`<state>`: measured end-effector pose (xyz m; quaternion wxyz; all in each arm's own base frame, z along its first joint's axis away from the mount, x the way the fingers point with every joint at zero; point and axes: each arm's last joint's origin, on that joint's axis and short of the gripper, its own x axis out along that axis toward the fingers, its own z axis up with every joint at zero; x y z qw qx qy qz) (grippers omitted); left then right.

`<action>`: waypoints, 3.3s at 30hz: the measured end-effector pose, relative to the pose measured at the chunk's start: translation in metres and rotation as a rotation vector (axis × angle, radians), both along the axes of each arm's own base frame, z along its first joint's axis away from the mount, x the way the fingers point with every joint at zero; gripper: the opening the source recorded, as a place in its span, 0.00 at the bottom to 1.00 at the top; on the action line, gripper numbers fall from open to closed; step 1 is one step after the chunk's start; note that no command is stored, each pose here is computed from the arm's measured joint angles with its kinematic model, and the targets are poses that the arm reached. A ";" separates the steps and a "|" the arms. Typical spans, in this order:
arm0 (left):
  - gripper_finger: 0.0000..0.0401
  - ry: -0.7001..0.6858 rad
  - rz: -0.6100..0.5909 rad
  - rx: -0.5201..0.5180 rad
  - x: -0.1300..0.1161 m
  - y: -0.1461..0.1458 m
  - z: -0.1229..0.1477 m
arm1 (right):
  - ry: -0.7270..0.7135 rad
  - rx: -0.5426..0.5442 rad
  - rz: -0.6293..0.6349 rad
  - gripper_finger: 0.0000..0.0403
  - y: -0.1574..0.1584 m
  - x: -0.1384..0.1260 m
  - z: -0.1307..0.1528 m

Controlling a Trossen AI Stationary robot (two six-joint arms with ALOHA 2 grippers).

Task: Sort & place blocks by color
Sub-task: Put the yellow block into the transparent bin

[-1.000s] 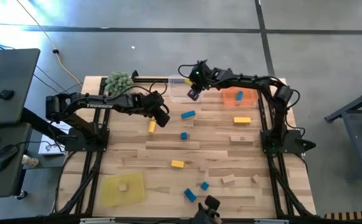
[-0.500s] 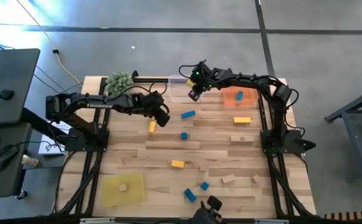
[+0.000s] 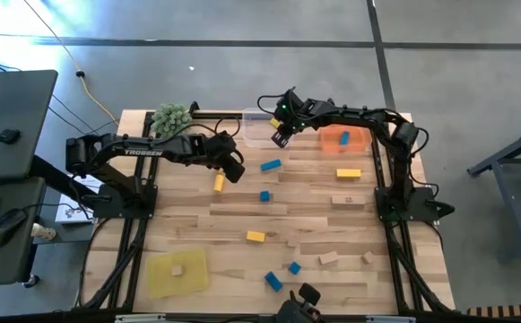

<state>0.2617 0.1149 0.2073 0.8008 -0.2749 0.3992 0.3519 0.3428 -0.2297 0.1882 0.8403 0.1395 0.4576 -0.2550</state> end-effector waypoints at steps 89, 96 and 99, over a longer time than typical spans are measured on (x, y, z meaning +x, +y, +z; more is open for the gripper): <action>0.48 -0.128 -0.590 0.189 0.035 -0.054 0.011 | 0.169 -0.371 -0.167 0.37 0.233 0.020 0.197; 0.48 -0.109 -0.653 0.137 0.036 -0.078 0.008 | 0.192 -0.339 -0.216 0.37 0.252 0.021 0.170; 0.48 -0.111 -0.694 0.135 0.037 -0.090 0.008 | 0.188 -0.327 -0.243 0.37 0.259 0.021 0.163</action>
